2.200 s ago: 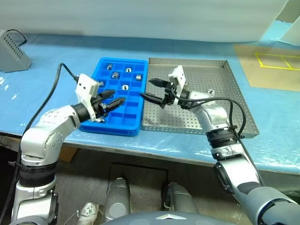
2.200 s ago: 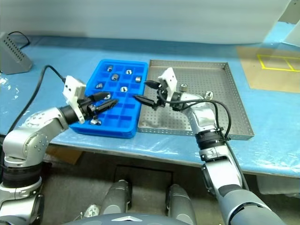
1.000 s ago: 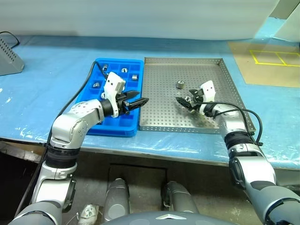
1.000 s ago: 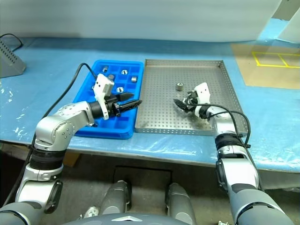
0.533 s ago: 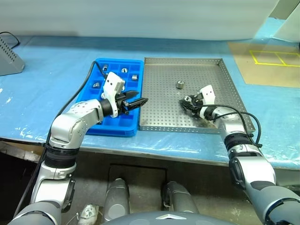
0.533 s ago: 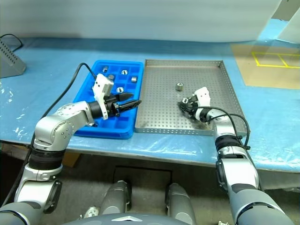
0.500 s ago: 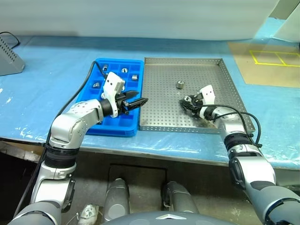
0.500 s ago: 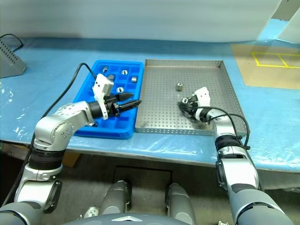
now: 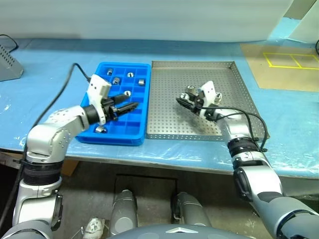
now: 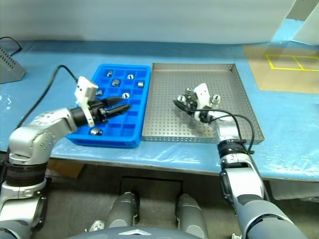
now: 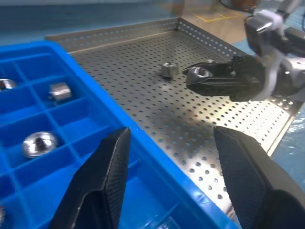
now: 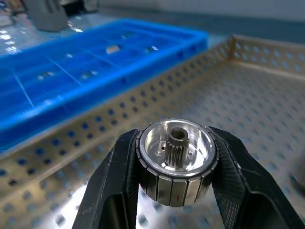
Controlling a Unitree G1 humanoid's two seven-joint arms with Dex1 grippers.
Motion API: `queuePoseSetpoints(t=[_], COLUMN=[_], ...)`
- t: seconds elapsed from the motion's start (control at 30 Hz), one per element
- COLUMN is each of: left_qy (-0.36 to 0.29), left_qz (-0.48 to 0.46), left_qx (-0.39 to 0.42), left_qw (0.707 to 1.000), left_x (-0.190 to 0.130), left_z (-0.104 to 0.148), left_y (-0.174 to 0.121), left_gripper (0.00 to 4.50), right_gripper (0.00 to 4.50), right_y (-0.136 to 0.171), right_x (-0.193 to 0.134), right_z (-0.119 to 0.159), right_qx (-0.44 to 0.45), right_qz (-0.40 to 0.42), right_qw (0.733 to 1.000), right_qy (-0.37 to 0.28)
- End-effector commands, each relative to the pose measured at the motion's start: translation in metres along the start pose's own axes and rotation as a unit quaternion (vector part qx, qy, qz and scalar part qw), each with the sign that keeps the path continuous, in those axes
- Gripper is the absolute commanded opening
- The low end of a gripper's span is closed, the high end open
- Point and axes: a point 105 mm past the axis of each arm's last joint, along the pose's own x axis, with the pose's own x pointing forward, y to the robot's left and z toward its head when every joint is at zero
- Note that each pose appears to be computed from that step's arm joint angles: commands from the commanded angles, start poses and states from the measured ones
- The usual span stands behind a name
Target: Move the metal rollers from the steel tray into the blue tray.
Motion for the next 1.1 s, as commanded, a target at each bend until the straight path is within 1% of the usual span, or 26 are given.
queuePoseSetpoints(t=[0.03,0.13,0.23,0.33,0.4,0.5,0.63,0.9,1.1], left_qy=[-0.031,-0.031,-0.032,-0.035,-0.033,-0.013,-0.019,-0.019,-0.012], left_qz=[0.055,0.088,0.102,0.111,0.111,0.112,0.116,0.111,0.107], left_qx=[0.021,0.025,0.027,0.023,0.019,0.018,0.016,0.006,0.004], left_qw=[0.998,0.995,0.994,0.993,0.993,0.993,0.993,0.994,0.994], left_x=[-0.024,-0.039,-0.048,-0.055,-0.057,-0.058,-0.061,-0.061,-0.065], left_z=[0.021,0.023,0.023,0.022,0.018,0.005,0.007,0.006,0.005], left_y=[0.024,0.034,0.034,0.030,0.025,0.019,0.017,0.012,0.013], left_gripper=[2.98,2.98,2.98,2.98,2.98,2.98,2.98,2.98,2.98], right_gripper=[1.66,1.66,1.66,1.66,1.66,1.66,1.66,1.66,1.66], right_y=[0.040,0.075,0.096,0.112,0.120,0.135,0.145,0.157,0.157], right_x=[0.033,0.059,0.074,0.082,0.085,0.089,0.093,0.098,0.100], right_z=[0.043,0.051,0.050,0.047,0.040,0.020,0.012,0.011,0.009], right_qx=[-0.020,-0.009,0.001,0.012,0.017,0.019,0.021,0.021,0.019], right_qz=[0.078,0.129,0.156,0.181,0.197,0.215,0.224,0.238,0.227], right_qw=[0.995,0.988,0.984,0.980,0.978,0.975,0.974,0.970,0.973], right_qy=[-0.063,-0.080,-0.082,-0.081,-0.074,-0.046,-0.035,-0.037,-0.034])
